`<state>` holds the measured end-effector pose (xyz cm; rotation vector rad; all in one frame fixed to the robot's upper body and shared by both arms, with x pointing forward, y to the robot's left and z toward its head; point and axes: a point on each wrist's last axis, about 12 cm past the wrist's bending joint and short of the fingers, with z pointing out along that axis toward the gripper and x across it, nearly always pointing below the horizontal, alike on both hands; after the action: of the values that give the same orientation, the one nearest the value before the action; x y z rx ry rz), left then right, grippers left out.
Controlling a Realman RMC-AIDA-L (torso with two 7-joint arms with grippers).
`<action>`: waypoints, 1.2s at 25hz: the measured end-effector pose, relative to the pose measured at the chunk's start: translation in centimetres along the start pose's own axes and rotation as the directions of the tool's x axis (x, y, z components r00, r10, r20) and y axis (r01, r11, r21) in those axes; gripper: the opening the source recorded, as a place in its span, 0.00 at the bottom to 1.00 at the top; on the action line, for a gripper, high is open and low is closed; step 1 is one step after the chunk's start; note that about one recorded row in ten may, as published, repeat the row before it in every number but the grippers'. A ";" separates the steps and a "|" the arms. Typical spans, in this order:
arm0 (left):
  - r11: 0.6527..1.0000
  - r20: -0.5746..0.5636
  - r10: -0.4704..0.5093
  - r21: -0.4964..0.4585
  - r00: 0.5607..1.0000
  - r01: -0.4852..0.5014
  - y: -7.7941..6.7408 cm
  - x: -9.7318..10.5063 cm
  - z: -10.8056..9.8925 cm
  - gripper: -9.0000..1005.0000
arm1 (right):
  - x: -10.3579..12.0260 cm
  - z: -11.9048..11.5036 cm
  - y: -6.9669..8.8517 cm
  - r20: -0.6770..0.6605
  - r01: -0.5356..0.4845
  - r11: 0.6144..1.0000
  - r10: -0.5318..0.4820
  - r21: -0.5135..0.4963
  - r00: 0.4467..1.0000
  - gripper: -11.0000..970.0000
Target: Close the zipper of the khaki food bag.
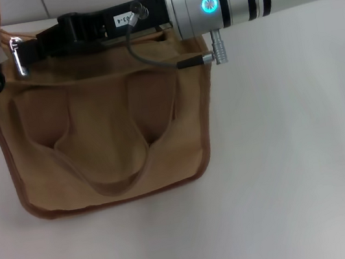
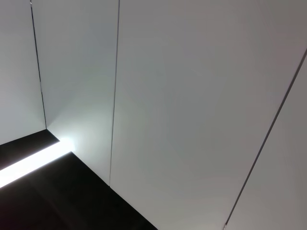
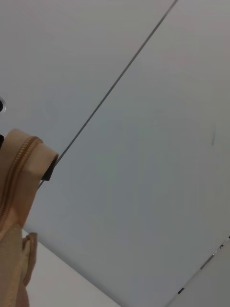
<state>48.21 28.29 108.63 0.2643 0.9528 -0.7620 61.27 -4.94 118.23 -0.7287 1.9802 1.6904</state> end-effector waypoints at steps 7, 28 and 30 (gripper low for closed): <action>1.000 -0.002 0.002 -0.003 1.000 -0.002 0.0 0.0 -0.1 0.06 | 0.1 -0.3 -0.2 0.017 0.006 1.000 -0.006 0.000 1.000 0.01; 1.000 0.003 -0.006 -0.005 1.000 0.006 -0.1 0.0 -0.1 0.07 | 0.5 -0.5 -0.2 0.007 -0.011 1.000 0.011 -0.015 1.000 0.27; 1.000 0.004 -0.006 -0.003 1.000 0.006 -0.1 0.0 0.0 0.07 | 0.5 -0.4 -0.1 0.001 -0.011 1.000 0.011 -0.015 1.000 0.36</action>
<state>48.13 28.23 108.59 0.2573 0.9518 -0.7667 60.96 -5.42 117.86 -0.7238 1.9764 1.7137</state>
